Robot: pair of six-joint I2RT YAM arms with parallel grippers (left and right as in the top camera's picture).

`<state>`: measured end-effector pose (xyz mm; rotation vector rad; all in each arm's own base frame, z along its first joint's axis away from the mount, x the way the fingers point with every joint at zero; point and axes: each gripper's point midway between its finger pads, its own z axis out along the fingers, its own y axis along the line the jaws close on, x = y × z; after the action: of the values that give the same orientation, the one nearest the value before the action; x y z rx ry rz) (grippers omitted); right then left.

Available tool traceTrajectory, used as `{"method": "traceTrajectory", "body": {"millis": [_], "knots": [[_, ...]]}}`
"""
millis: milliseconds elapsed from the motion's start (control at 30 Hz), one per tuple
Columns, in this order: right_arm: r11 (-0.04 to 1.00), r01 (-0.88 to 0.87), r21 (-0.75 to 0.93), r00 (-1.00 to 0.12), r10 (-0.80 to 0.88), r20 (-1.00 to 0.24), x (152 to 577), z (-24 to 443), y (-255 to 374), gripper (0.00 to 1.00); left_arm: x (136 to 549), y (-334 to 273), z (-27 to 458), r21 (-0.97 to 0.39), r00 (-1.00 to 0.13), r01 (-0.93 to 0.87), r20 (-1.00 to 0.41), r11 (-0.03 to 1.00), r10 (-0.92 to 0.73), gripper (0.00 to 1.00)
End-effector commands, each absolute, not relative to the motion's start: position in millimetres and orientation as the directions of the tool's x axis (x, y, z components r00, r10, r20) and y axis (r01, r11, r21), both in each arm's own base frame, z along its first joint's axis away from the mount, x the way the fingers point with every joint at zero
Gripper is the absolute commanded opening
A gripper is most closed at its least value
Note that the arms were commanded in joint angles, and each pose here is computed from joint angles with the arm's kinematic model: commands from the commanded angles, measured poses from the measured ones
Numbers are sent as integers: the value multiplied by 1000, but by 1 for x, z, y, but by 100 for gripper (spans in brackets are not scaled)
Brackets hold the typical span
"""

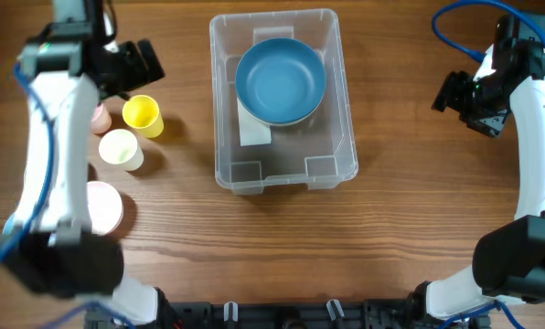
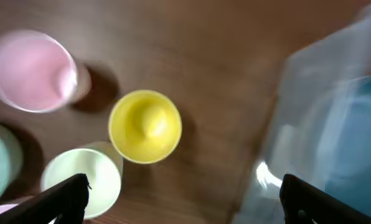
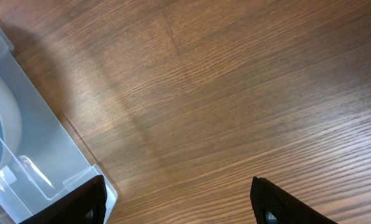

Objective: Pack container
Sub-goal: 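Retract the right gripper and grasp the yellow cup with the left gripper, then place the yellow cup in the bin's front right corner with the left gripper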

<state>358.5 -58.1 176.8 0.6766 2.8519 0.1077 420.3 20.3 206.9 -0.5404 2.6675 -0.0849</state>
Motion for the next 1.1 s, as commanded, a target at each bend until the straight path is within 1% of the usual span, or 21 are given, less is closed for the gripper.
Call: {"method": "traceTrajectory", "body": {"millis": [0,100,200,233,267,300,333,400,467,600,667,733,800,900,967,1033,1067], "knots": [[904,407,132,-885,426,-190,362,176,-53,74,430,22,133,-75,-890,-393,-222,917,-399,99],[904,407,132,-884,426,-193,363,176,-53,74,430,22,83,-34,-909,-399,-113,916,-401,100],[904,406,134,-883,425,-199,364,177,-53,74,432,22,55,-16,-914,-400,-67,916,-400,99],[904,406,134,-883,425,-200,365,177,-54,73,434,22,49,-15,-914,-401,-63,916,-401,94],[904,406,133,-883,425,-199,364,177,-54,72,435,22,48,-16,-914,-401,-66,916,-401,85],[904,406,134,-883,425,-199,364,177,-53,72,437,22,48,-19,-913,-400,-73,916,-401,73],[904,406,134,-883,426,-200,365,177,-54,72,440,22,48,-24,-912,-400,-84,916,-401,57],[904,406,134,-883,425,-200,365,177,-54,71,444,17,49,-48,-913,-394,-94,918,-396,16],[904,406,133,-883,426,-200,365,177,-54,71,448,12,49,-52,-917,-381,-108,923,-385,4],[905,407,126,-882,425,-202,364,177,-55,71,456,-7,51,-56,-929,-338,-143,939,-343,4],[905,407,125,-882,425,-201,364,177,-55,71,460,-14,64,-17,-935,-313,-171,950,-311,4],[906,406,122,-883,423,-202,364,177,-55,71,462,-24,115,3,-935,-282,-225,959,-274,4],[908,400,122,-885,418,-207,365,177,-56,71,458,-40,191,-36,-917,-249,-312,968,-247,4],[908,400,124,-883,418,-213,367,177,-56,71,432,-82,259,-114,-907,-148,-380,982,-181,4],[908,400,124,-883,418,-213,367,177,-56,71,406,-127,282,-143,-907,-66,-404,988,-119,4],[908,400,124,-883,418,-214,367,177,-56,71,385,-179,285,-178,-915,-6,-396,984,-78,4],[908,400,124,-883,418,-214,367,177,-56,71,372,-214,278,-192,-926,37,-375,981,-39,4]]}}
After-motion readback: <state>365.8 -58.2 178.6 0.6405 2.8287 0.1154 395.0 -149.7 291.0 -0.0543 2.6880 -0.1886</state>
